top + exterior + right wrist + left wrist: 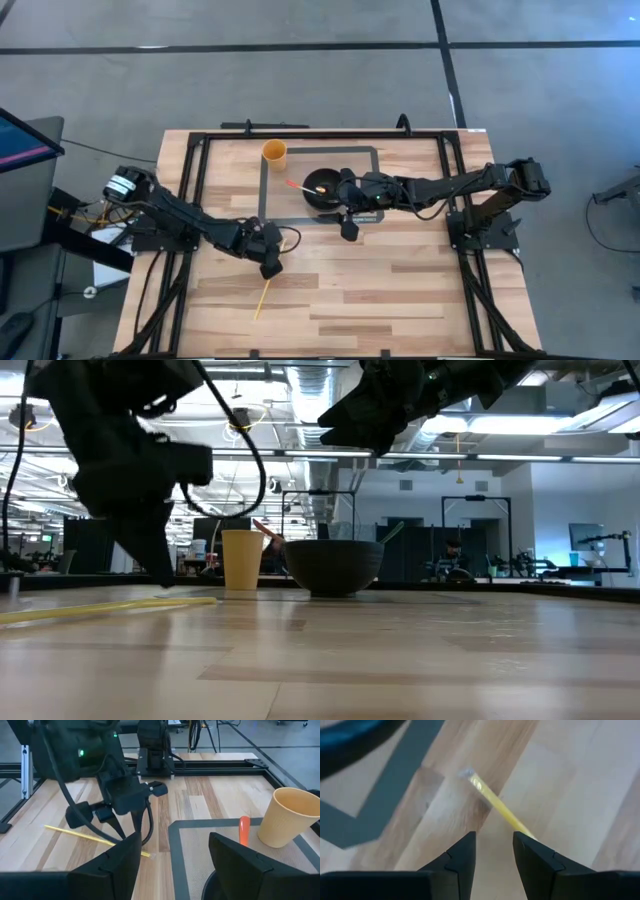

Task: Pick & Place Utensil
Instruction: Put the yellow straw into the yellow cup

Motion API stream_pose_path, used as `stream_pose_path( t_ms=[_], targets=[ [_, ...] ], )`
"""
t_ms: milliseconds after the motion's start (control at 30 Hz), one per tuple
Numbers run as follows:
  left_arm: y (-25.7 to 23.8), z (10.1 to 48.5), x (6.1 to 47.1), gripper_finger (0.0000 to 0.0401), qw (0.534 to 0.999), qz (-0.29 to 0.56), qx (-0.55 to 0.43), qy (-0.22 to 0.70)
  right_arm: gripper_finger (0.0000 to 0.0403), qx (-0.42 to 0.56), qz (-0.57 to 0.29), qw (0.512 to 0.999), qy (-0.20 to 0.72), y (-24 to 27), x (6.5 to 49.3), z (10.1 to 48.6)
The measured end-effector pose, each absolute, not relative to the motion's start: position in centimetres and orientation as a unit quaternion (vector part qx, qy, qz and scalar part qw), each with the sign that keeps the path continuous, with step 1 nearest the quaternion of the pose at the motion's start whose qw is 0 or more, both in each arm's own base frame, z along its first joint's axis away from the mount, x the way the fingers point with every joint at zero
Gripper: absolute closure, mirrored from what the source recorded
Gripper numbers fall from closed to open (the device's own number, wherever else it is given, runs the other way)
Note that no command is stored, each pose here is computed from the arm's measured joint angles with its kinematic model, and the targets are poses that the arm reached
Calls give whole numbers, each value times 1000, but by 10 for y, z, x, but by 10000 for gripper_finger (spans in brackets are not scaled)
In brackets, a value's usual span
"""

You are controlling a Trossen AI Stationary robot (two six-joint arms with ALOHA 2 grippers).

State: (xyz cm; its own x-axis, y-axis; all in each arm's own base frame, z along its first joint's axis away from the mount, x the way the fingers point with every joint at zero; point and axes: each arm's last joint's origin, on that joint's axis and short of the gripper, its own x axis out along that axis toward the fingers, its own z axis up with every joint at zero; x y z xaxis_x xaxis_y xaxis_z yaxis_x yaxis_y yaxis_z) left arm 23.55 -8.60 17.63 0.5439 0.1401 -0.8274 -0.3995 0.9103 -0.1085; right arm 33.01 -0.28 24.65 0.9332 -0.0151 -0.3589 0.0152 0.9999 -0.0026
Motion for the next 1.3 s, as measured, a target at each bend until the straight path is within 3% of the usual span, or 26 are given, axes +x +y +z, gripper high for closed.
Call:
stream_pose_path(
  t_ms=[500, 1167, 1300],
  targets=[
    [-89, 184, 240, 270, 868, 180, -236, 399, 177, 0, -8, 983, 184, -3, 330, 246],
    [-91, 150, 247, 270, 863, 198, -227, 405, 177, 0, -8, 983, 184, -3, 330, 246],
    [-91, 148, 248, 290, 862, 203, -223, 407, 177, 0, -8, 983, 184, -3, 330, 246]
  ],
)
